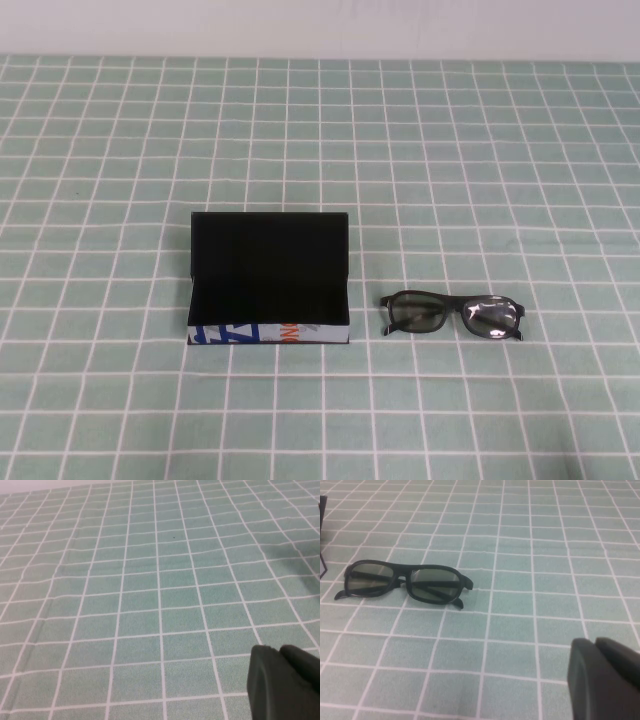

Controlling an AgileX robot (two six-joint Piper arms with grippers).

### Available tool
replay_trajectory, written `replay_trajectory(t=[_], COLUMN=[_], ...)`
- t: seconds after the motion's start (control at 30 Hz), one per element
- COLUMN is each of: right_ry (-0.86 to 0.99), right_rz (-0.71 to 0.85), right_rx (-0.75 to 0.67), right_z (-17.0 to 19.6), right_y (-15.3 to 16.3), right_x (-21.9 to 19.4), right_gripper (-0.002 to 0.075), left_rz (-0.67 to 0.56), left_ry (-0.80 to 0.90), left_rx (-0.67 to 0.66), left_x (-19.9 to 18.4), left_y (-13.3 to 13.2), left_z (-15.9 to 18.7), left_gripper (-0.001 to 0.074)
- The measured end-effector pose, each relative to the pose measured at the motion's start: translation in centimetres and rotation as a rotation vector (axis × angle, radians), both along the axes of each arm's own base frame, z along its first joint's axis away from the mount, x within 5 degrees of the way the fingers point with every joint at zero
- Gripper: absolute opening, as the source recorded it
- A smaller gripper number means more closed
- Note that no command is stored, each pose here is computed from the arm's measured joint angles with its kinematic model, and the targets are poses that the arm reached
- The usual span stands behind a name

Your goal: Return glasses to glasses case

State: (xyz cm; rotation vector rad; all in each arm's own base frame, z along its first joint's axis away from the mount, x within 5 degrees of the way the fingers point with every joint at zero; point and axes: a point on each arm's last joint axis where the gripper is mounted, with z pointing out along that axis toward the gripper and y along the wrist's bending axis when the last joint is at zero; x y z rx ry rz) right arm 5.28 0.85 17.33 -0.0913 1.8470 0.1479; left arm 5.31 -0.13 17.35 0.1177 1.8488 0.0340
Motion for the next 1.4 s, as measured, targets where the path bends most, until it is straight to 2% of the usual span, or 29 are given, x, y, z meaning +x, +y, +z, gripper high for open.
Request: replay_trajectory(t=[1.0, 1.2, 1.4], right_ry=[-0.019, -0.173, -0.495], right_rz=[-0.003, -0.003, -0.003], right_rx=[-0.040, -0.021, 0.028], right_z=[0.1, 1.5, 4.4], right_y=[-0.1, -0.1, 0.0], right_x=[0.0, 0.3, 0.1], right_gripper=[-0.0013, -0.0013, -0.0013], left_rz=[0.000, -0.003, -0.016], left_ry=[0.000, -0.050, -0.252], left_rx=[0.006, 0.003, -0.010], left_x=[0.0, 0.1, 0.4], left_y=[0.0, 0.0, -0.2], left_z=[0.0, 0.4, 2.2], left_gripper=[-0.0002, -0.0002, -0.0002])
